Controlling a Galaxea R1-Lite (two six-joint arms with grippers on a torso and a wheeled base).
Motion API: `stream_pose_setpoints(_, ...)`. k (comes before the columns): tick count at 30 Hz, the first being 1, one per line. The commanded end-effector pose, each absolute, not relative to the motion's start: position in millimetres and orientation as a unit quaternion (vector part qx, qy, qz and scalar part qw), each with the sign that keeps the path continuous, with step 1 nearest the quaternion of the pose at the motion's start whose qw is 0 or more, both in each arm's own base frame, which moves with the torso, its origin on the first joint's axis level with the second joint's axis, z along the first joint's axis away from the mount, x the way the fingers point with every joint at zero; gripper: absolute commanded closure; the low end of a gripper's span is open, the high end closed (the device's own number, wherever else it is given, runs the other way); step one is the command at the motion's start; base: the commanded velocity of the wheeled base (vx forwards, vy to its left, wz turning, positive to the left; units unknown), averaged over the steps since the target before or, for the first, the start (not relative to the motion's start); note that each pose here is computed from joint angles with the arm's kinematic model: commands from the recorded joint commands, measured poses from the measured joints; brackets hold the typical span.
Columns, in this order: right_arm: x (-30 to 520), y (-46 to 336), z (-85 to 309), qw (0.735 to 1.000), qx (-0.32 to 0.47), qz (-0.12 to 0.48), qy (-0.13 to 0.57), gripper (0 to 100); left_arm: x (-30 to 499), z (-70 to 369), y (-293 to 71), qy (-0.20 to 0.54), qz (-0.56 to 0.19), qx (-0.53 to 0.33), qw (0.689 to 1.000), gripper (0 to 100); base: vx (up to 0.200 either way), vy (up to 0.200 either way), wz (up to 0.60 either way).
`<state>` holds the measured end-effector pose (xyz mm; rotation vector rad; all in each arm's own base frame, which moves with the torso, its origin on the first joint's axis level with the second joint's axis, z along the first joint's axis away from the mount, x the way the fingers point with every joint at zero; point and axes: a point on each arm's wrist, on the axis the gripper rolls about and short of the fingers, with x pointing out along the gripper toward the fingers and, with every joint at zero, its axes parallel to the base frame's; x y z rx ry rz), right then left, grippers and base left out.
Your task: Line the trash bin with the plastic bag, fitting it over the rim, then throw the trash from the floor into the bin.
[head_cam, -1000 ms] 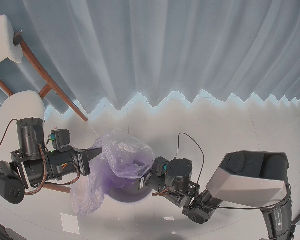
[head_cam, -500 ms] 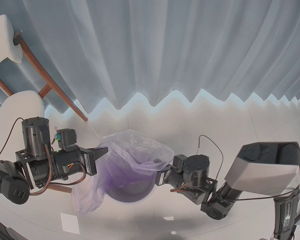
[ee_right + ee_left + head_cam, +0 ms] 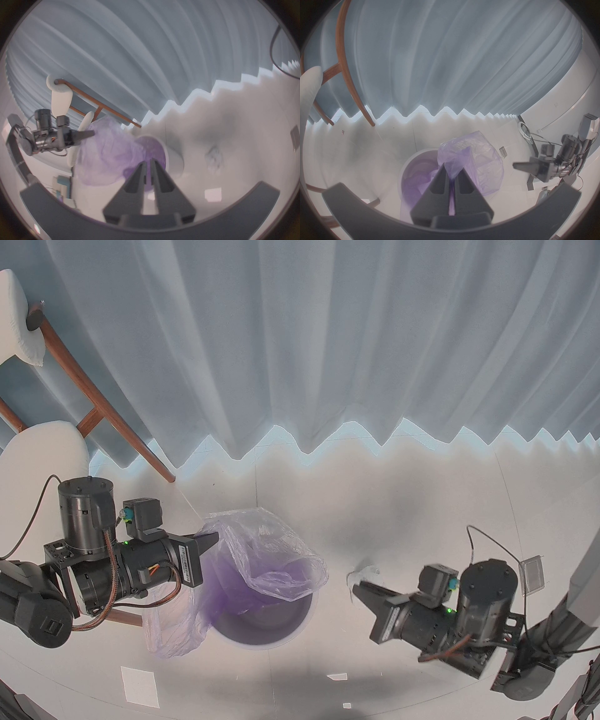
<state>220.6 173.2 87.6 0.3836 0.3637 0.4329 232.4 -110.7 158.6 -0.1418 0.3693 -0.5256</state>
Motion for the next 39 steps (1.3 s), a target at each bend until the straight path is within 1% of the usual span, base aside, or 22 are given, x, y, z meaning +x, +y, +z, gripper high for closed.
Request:
stream_pose_setpoints(1,172.2,162.2,94.6,0.917,0.233,0.235,0.220,0,233.1,163.4,-112.7,0.170,-0.263,-0.071,0.947,100,0.000,0.000,0.00)
stream_pose_setpoints(4,167.1,167.9,94.3,0.899,0.280,0.235,0.242,0,232.2,166.3,-116.2,0.161,-0.272,-0.072,0.946,100,0.000,0.000,0.00)
stream_pose_setpoints(9,177.6,179.3,98.2,0.893,0.294,0.227,0.254,0,228.9,167.9,-120.3,0.151,-0.282,-0.073,0.945,100,0.000,0.000,0.00)
stream_pose_setpoints(12,195.0,195.6,107.2,0.885,0.319,0.217,0.260,0,224.5,169.5,-119.4,0.148,-0.284,-0.072,0.944,100,0.000,0.000,0.00)
stream_pose_setpoints(13,195.0,195.6,107.2,0.885,0.319,0.217,0.260,0,224.5,169.5,-119.4,0.148,-0.284,-0.072,0.944,100,0.000,0.000,0.00)
stream_pose_setpoints(14,209.2,203.8,112.8,0.883,0.330,0.205,0.265,0,223.7,169.9,-119.3,0.148,-0.284,-0.073,0.945,100,0.000,0.000,0.00)
stream_pose_setpoints(18,237.3,210.0,128.0,0.883,0.347,0.181,0.257,0,222.8,169.1,-118.3,0.149,-0.281,-0.072,0.945,100,0.000,0.000,0.00)
stream_pose_setpoints(22,255.5,209.3,131.6,0.887,0.351,0.163,0.253,0,218.3,168.6,-116.5,0.149,-0.282,-0.071,0.945,100,0.000,0.000,0.00)
stream_pose_setpoints(32,278.2,200.9,117.4,0.896,0.346,0.116,0.255,0,215.1,163.8,-115.3,0.158,-0.283,-0.067,0.944,100,0.000,0.000,0.00)
stream_pose_setpoints(36,286.6,205.1,104.3,0.896,0.339,0.108,0.265,0,214.8,164.4,-116.5,0.157,-0.287,-0.067,0.943,100,0.000,0.000,0.00)
stream_pose_setpoints(39,292.7,210.7,103.3,0.897,0.340,0.107,0.260,0,214.5,165.2,-117.1,0.152,-0.289,-0.068,0.943,100,0.000,0.000,0.00)
